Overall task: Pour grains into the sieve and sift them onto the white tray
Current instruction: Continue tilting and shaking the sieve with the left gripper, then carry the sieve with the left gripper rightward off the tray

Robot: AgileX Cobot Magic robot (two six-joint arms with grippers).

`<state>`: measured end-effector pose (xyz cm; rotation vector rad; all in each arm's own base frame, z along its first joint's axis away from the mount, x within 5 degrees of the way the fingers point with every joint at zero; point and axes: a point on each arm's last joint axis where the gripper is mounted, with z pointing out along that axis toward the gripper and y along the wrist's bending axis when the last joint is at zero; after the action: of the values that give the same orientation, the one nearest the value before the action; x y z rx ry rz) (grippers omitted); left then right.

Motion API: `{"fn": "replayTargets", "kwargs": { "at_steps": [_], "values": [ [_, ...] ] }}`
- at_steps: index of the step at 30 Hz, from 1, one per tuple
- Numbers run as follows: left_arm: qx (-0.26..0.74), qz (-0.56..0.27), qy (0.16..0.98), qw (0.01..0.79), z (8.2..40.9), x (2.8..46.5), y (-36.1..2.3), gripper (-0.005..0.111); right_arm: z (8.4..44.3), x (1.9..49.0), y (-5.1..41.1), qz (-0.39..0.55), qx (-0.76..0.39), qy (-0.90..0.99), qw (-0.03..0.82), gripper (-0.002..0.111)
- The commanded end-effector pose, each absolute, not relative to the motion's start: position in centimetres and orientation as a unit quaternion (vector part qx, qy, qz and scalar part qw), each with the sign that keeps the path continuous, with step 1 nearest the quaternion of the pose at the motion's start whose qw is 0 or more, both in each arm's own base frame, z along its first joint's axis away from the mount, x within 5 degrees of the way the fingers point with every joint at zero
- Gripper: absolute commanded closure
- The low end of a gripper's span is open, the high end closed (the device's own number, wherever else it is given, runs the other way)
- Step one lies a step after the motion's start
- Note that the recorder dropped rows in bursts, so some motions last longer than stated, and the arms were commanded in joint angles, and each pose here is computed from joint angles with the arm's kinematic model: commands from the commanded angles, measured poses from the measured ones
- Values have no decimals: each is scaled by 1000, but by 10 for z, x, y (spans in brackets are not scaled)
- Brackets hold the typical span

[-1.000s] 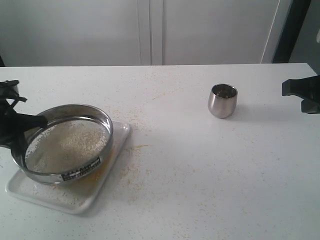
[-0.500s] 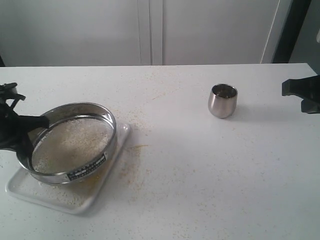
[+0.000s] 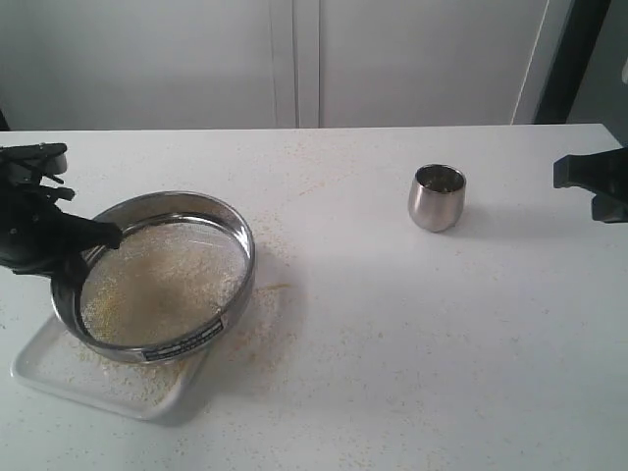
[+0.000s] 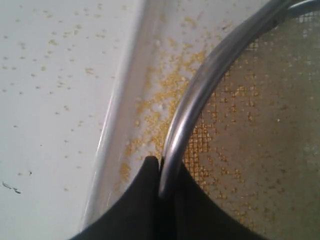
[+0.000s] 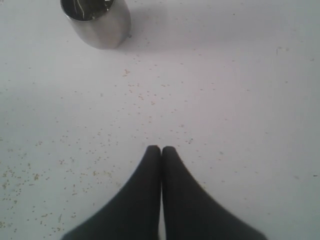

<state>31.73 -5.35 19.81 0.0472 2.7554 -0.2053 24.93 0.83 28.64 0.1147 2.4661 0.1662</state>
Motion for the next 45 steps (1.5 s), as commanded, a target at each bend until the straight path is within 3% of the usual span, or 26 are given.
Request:
{"fn": "replayTargets", "kwargs": {
  "at_steps": [1, 5, 9, 17, 36, 45],
  "values": [
    [-80, -59, 978, 185, 200, 319, -31, 107, 288, 249, 6, 62, 47, 939, 335, 108],
    [-60, -60, 987, 139, 202, 307, -40, 107, 287, 249, 7, 62, 47, 939, 334, 108],
    [7, -54, 976, 210, 216, 310, -55, 107, 288, 249, 7, 62, 47, 939, 335, 108],
    [-71, -50, 982, 169, 206, 311, -33, 107, 288, 249, 7, 62, 47, 939, 335, 108],
    [84, -97, 974, 188, 230, 309, -132, 107, 288, 249, 7, 62, 47, 939, 335, 108],
    [130, -110, 971, 166, 220, 315, -183, 107, 288, 249, 7, 65, 57, 939, 334, 108]
  ]
}}
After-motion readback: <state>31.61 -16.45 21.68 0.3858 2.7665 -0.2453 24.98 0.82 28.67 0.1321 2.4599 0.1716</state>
